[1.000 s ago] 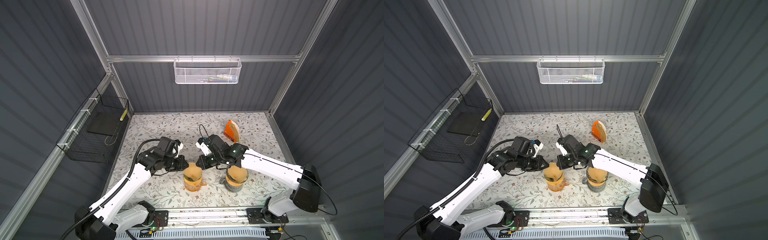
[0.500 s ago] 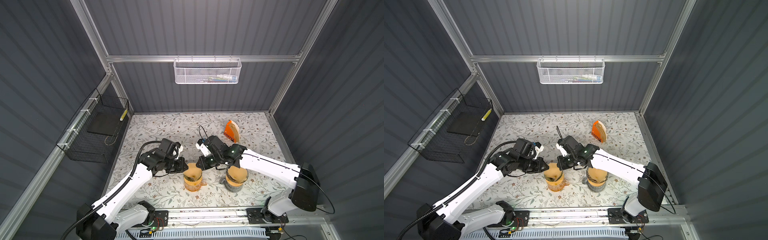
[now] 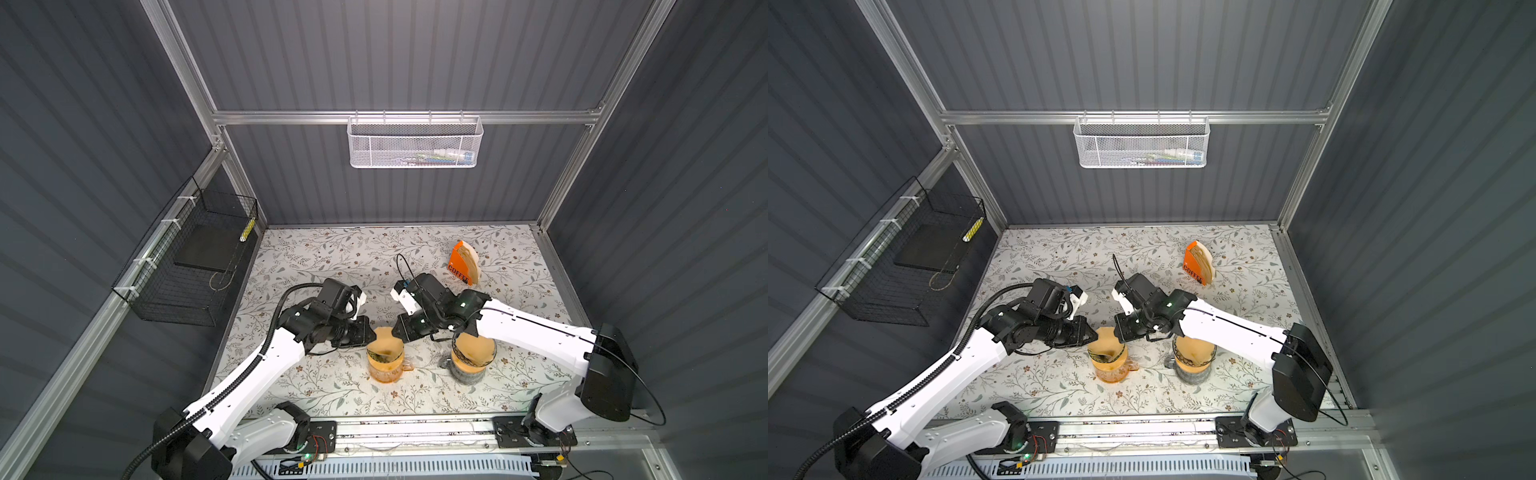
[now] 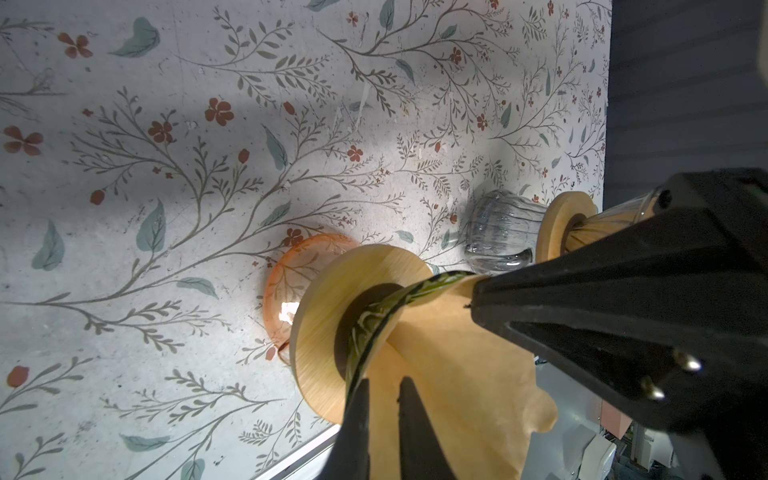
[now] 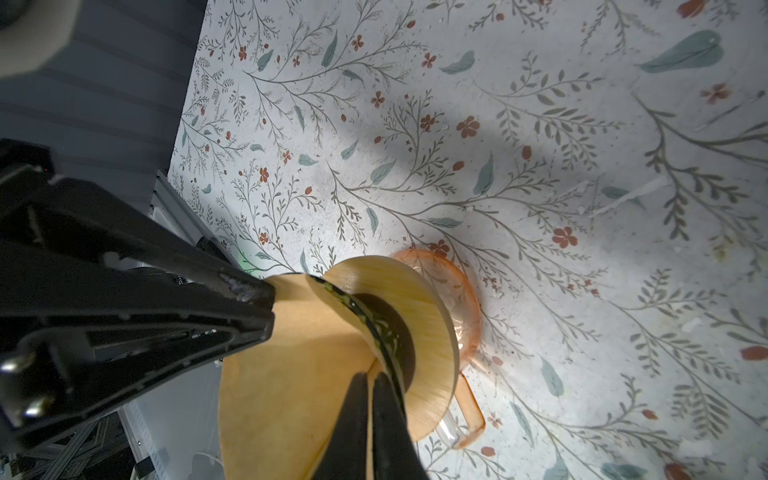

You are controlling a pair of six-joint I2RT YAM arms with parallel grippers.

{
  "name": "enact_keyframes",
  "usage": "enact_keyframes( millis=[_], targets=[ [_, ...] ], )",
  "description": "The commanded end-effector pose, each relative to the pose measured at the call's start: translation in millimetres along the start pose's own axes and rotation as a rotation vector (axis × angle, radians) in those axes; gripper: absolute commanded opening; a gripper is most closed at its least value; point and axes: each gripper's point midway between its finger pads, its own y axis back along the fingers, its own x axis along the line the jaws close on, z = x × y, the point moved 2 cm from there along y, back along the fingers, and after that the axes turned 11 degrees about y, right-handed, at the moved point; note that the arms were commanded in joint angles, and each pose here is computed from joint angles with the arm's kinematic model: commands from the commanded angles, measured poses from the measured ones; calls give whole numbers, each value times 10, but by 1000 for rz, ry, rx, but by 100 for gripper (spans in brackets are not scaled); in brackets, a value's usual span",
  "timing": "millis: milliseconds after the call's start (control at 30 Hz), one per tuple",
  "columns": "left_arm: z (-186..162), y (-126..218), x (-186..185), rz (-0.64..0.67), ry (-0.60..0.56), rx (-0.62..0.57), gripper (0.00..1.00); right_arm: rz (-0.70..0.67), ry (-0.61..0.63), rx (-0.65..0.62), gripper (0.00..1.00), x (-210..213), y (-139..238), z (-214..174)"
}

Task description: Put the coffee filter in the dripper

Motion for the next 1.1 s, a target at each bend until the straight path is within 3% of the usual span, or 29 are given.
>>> enact_keyframes(
  millis=[0,500,1067],
  targets=[
    [11,73,-33,-8,-19,-26,16,3,-4,1,10,-3,9,-14],
    [8,293,-197,-72,-31,-66,16,27,1,-52,10,112,266,2],
    [-280,259,-34,-77,-9,14,17,5,-22,-5,10,144,263,-320]
  ],
)
